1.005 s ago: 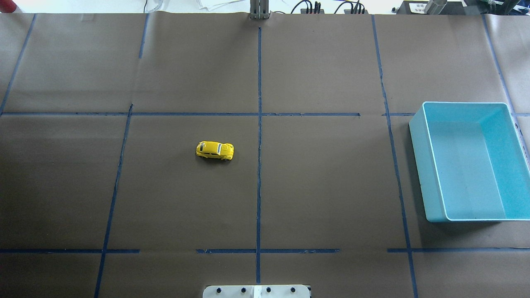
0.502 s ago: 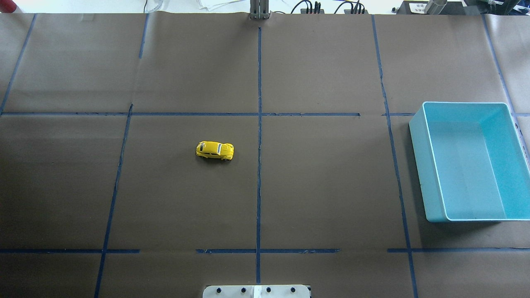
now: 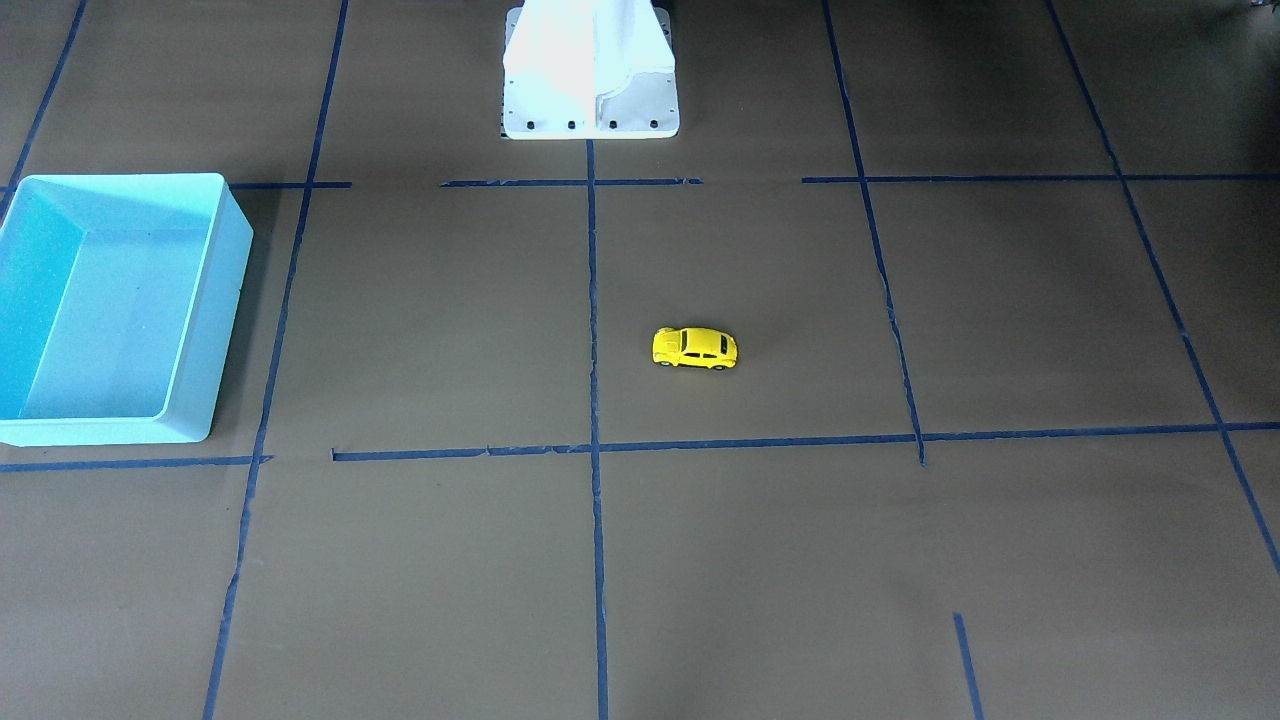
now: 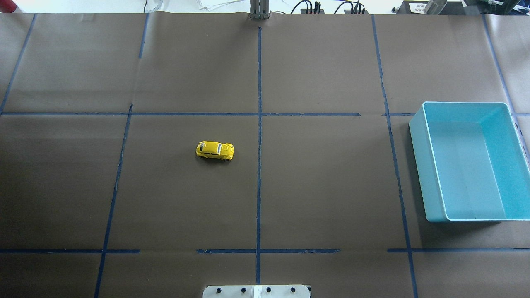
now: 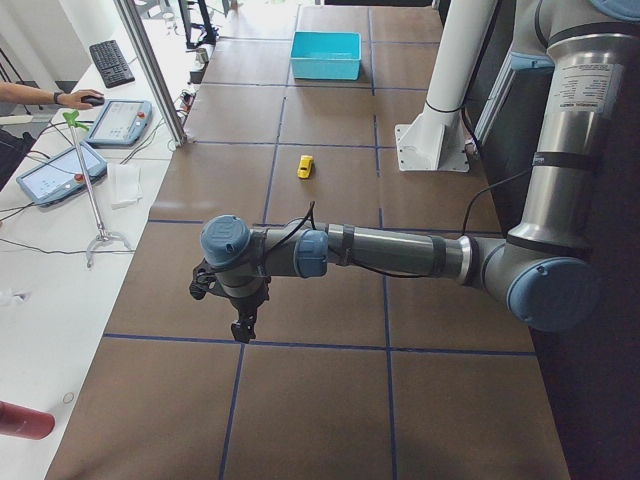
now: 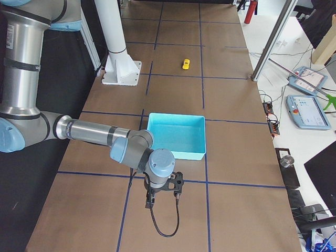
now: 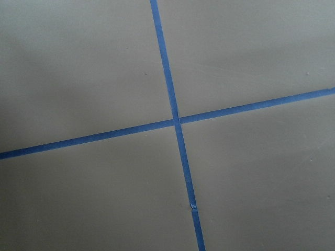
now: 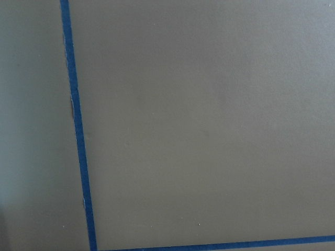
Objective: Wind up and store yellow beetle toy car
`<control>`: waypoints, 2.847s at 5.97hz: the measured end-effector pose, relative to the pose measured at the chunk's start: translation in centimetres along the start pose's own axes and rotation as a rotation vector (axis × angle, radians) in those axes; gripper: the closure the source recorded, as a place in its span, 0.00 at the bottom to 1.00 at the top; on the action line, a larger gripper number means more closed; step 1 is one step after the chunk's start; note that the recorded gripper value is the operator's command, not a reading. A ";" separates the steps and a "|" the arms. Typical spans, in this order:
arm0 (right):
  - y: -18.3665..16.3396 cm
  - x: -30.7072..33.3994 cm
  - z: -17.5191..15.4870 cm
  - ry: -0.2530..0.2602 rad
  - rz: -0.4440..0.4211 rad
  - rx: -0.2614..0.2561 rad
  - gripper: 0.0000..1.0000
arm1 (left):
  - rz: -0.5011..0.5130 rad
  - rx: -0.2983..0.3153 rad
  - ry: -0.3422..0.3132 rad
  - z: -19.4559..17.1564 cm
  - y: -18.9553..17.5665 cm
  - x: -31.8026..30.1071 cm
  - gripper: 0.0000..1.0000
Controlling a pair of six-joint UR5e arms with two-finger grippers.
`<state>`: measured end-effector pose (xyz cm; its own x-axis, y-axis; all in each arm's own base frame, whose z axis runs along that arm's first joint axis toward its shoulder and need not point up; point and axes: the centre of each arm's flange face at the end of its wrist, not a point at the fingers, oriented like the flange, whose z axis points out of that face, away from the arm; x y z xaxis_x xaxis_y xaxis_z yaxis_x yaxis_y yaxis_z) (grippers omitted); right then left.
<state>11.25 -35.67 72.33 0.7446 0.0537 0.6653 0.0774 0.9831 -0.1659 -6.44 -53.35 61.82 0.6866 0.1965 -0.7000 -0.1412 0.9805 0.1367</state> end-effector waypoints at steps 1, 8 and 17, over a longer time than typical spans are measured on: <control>0.0 0.0 0.0 0.000 0.001 0.000 0.00 | 0.000 0.000 0.000 0.0 0.0 0.0 0.00; -0.7 -0.8 -1.1 0.002 -0.015 0.024 0.00 | 0.001 0.001 0.000 0.0 -0.1 0.0 0.00; -1.0 -0.7 -1.1 0.011 -0.039 0.050 0.00 | 0.022 0.021 -0.004 -1.1 -0.8 1.0 0.00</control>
<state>11.35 -36.86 71.26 0.7489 0.0131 0.6625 0.0738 0.9919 -0.1030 -6.43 -53.92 60.29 0.6866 0.2183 -0.6935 -0.1418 0.9758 0.1667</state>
